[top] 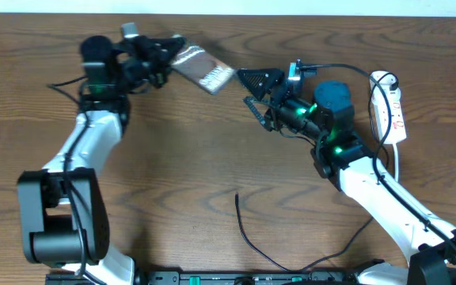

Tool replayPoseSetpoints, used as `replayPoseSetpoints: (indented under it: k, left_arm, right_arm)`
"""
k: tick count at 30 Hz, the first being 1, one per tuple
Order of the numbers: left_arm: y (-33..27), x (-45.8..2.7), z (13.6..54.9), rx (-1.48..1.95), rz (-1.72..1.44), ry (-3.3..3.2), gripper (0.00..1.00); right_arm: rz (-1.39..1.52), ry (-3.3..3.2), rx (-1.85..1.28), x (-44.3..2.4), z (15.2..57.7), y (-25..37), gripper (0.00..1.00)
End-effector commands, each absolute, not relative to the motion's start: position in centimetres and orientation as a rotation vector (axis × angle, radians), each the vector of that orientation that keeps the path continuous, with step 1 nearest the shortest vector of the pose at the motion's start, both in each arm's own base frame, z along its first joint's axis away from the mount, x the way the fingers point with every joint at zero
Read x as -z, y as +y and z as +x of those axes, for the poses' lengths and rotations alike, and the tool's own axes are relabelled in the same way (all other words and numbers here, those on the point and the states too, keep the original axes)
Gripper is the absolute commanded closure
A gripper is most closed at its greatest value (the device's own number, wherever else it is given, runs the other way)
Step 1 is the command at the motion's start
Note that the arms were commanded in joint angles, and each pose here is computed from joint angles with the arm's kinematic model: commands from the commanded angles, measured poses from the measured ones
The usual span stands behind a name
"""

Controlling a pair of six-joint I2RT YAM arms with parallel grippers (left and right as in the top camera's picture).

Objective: Plug charger to phone and switch on socket
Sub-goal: 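Release the phone from the right gripper and move the left gripper back-left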

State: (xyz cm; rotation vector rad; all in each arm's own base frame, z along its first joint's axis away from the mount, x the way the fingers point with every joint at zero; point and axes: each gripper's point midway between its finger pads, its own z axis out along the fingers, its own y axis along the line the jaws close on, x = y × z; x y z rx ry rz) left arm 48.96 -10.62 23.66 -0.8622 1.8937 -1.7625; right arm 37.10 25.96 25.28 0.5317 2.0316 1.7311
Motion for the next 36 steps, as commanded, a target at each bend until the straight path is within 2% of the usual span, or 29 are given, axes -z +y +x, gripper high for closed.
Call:
replayPoseSetpoints:
  k: [1,12,18,21,23,30,36]
  left_arm:
    - [-7.8,-25.2,48.0,1.822,-0.768,1.899,0.93]
    - [-5.6,-25.8,45.0,1.851,-0.437,1.962,0.92]
    - [-5.8,-25.9,44.6,1.846,-0.371,1.967,0.93]
    - [-5.9,-25.9,44.5,1.850,-0.367,1.969,0.93]
    - [-6.0,-26.0,44.3,1.860,-0.354,1.974,0.93]
    - [-6.0,-26.0,44.2,1.863,-0.352,1.975,0.93]
    - [-6.0,-26.0,44.2,1.859,-0.345,1.974,0.93]
  right_arm:
    - [0.214,2.047,-1.691,-26.1,35.6,26.5,0.01]
    - [0.064,2.336,-1.527,-19.7,31.8,28.3,0.04]
    - [0.136,2.702,-1.280,-11.3,27.6,28.9,0.08]
    - [0.112,2.833,-1.143,-7.9,25.4,29.4,0.01]
    - [0.097,2.917,-0.972,-5.2,23.8,29.3,0.01]
    - [-0.012,2.983,-0.884,-3.9,20.8,30.4,0.01]
    - [-0.071,2.987,-0.787,-3.3,20.1,30.1,0.01]
